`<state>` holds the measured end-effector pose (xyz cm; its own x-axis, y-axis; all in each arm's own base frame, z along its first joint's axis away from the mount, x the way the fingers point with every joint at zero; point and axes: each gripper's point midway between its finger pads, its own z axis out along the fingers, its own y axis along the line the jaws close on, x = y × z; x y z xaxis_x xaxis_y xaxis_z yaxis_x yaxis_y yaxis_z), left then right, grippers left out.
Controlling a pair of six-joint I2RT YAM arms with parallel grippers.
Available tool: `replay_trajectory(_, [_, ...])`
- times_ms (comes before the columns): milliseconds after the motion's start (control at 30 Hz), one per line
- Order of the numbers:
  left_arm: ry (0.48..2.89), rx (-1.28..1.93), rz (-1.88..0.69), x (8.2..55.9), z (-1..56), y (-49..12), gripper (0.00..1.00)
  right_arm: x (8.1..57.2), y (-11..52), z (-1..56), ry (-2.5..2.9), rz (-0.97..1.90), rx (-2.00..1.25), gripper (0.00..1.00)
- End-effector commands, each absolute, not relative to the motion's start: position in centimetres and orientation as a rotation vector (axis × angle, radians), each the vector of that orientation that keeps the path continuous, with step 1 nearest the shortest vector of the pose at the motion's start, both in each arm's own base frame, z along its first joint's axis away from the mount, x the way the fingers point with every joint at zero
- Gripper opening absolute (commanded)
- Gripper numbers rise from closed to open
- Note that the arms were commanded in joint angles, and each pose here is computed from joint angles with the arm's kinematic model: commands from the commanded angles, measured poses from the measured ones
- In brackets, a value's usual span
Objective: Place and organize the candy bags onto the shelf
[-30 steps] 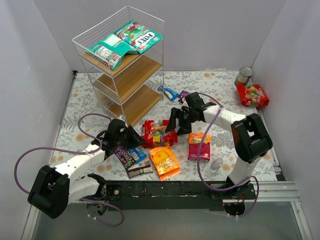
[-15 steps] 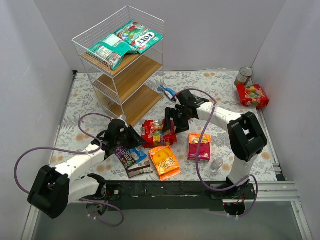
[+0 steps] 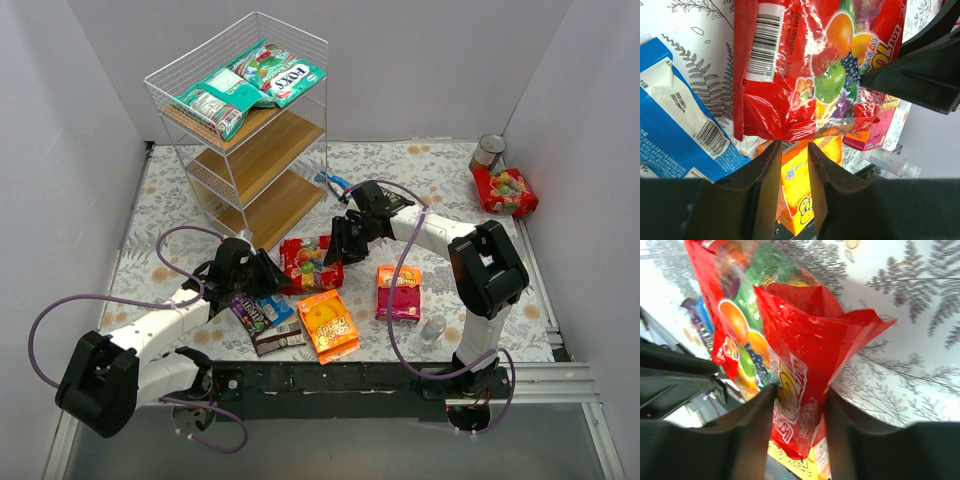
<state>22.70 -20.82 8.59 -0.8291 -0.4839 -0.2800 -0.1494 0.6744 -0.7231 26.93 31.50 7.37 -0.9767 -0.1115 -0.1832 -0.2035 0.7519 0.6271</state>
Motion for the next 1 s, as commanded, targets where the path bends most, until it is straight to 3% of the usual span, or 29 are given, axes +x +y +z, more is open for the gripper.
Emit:
replay_trajectory(0, [2.387,-0.440,-1.029,22.8,9.8,-21.1,0.30,26.3,33.0,9.0,2.755,1.194,-0.296,0.40])
replay_trajectory(133, [2.377,-0.439,-1.026,22.8,9.9,-21.0,0.35,26.1,32.9,8.9,2.760,1.195,-0.281,0.23])
replay_trajectory(433, [2.332,-0.453,-0.924,22.8,11.0,-19.1,0.54,27.2,33.9,12.6,2.621,1.326,-0.234,0.01])
replay_trajectory(700, [2.271,-0.532,-0.801,22.2,11.8,-16.3,0.69,30.2,33.8,20.6,2.409,1.427,-0.180,0.01])
replay_trajectory(967, [2.248,-0.602,-0.749,22.0,11.1,-15.0,0.72,31.3,31.9,29.4,2.200,1.494,-0.180,0.01])
